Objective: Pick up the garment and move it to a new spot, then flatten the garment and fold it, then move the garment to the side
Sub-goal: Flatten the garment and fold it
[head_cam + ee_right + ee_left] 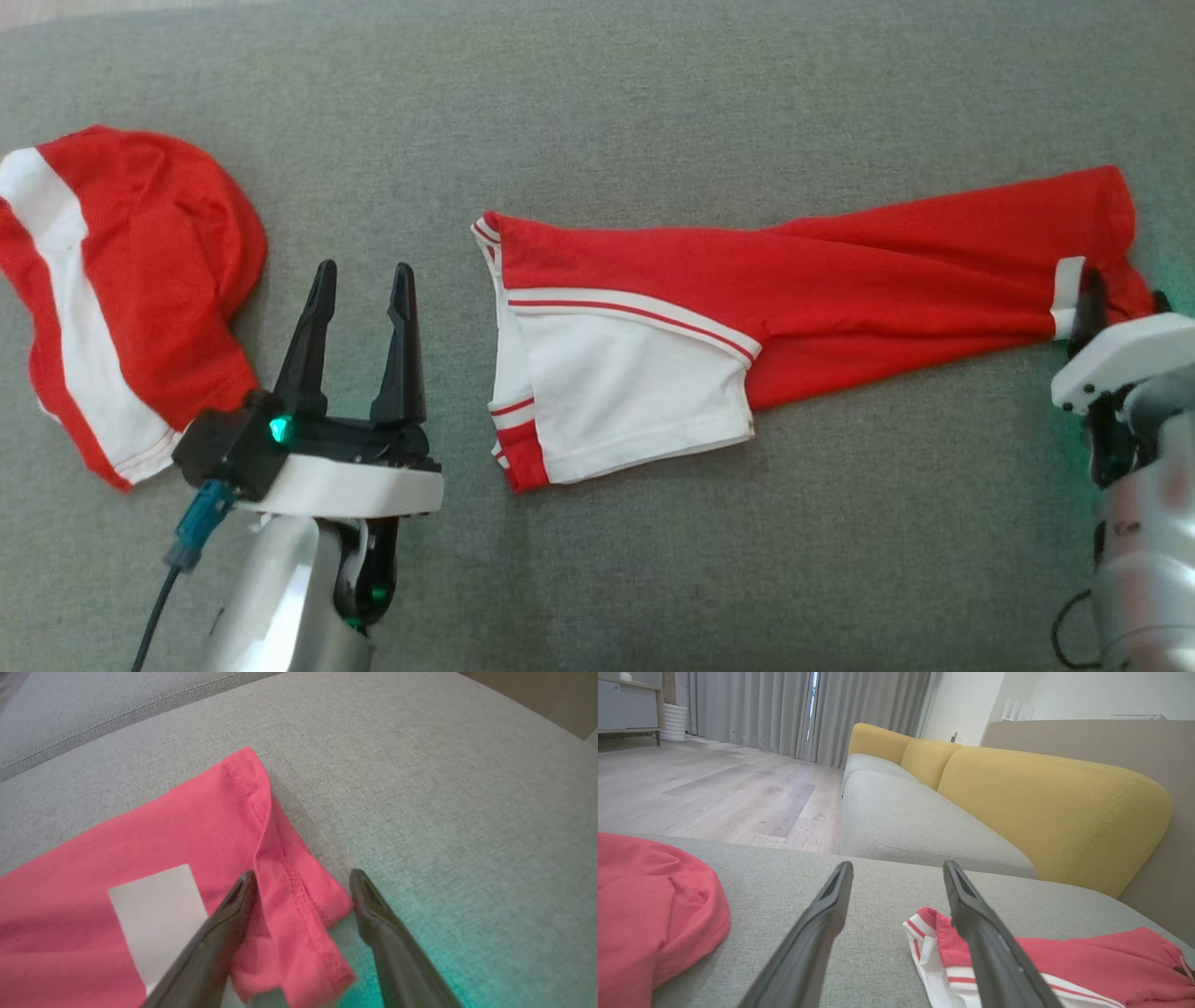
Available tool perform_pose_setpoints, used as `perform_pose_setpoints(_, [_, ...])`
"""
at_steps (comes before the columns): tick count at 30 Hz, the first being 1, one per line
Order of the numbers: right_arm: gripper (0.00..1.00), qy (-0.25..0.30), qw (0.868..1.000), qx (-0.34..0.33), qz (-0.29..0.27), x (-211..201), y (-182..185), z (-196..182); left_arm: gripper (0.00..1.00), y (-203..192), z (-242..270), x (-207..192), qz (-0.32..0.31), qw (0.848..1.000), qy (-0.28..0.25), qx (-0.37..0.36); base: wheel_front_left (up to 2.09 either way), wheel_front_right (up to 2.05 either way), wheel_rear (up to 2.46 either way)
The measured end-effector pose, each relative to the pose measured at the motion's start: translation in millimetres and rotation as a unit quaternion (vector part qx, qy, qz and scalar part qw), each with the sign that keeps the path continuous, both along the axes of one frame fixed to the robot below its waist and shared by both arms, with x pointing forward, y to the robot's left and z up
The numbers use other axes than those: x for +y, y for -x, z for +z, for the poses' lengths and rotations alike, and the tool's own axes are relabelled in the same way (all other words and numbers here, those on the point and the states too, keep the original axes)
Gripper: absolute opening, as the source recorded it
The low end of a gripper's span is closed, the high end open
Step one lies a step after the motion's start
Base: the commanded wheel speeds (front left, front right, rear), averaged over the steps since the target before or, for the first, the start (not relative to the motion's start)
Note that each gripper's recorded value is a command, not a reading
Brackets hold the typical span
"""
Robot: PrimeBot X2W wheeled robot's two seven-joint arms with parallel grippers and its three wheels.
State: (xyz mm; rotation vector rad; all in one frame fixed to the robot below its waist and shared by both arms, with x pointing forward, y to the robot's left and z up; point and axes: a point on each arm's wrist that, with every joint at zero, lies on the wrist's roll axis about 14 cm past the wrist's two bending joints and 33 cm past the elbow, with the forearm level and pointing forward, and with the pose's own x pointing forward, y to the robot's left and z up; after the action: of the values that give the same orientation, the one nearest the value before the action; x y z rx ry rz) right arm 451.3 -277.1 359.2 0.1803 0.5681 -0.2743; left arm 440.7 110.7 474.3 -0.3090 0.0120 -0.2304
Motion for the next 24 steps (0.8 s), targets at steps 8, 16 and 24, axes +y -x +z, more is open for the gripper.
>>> perform_pose_setpoints(8, [0.0,-0.015,1.0,-0.007,0.002,6,-8,2,1.0,-7,1,2,0.005,1.0,0.001,-0.003,0.0,0.0,0.0])
perform_pose_setpoints(16, [0.0,0.016,0.998,-0.026,-0.06,-56,4,23,1.0,-6,10,7,0.011,1.0,-0.002,-0.016,0.0,0.0,0.0])
perform_pose_setpoints(24, [0.0,0.048,0.994,-0.04,-0.089,-83,15,39,1.0,-3,21,5,0.006,1.0,0.0,-0.029,0.0,0.0,0.0])
